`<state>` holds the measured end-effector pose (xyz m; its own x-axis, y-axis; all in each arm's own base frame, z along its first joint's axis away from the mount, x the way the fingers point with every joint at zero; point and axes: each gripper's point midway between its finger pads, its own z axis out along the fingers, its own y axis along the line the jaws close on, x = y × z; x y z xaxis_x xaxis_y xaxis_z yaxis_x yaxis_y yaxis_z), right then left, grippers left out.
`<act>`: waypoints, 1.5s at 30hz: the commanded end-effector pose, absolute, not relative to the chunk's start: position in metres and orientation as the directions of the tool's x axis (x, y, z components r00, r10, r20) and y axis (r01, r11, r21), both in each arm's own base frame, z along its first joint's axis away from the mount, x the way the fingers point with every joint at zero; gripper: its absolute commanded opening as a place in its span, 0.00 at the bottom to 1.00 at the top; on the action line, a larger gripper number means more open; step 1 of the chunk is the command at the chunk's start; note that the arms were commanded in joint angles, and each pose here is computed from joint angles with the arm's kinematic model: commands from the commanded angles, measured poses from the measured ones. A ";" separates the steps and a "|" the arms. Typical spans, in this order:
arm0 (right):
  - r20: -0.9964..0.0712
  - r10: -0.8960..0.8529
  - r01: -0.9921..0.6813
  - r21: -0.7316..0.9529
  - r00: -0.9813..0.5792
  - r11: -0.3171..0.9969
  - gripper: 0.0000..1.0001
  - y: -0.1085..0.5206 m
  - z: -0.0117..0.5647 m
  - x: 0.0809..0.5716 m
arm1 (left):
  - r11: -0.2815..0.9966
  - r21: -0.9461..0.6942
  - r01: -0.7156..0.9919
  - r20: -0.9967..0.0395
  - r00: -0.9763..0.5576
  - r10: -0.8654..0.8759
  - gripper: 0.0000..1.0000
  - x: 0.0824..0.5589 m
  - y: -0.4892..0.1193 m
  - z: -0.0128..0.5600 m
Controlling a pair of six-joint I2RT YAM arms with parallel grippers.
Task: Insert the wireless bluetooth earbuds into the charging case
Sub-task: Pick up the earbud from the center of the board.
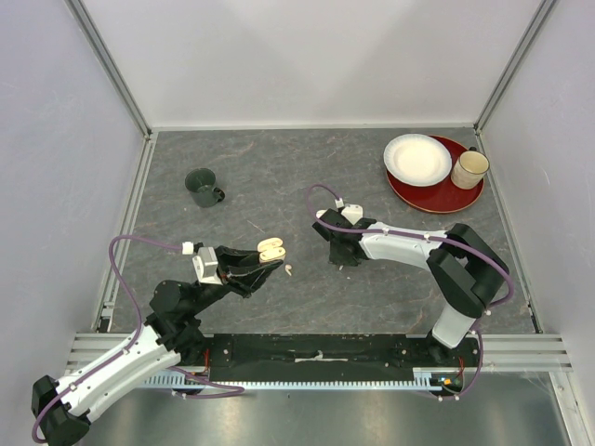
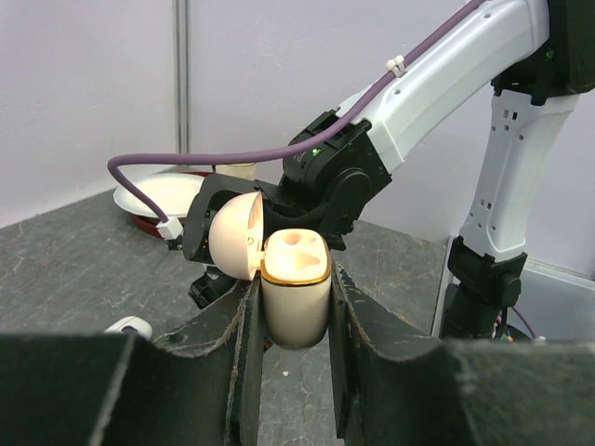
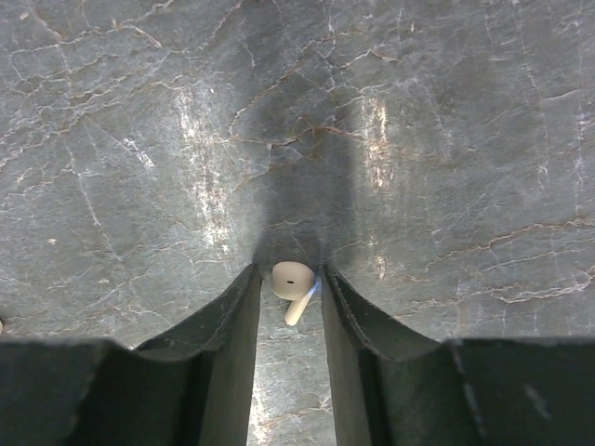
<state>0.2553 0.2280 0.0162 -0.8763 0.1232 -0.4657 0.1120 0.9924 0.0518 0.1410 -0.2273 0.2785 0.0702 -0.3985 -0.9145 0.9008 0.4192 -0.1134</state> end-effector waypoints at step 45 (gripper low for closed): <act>-0.937 0.307 -0.215 0.338 -0.167 0.916 0.00 0.252 0.321 0.210 | 0.441 -0.225 0.869 -0.888 0.004 -0.460 0.02 0.160 -0.234 0.288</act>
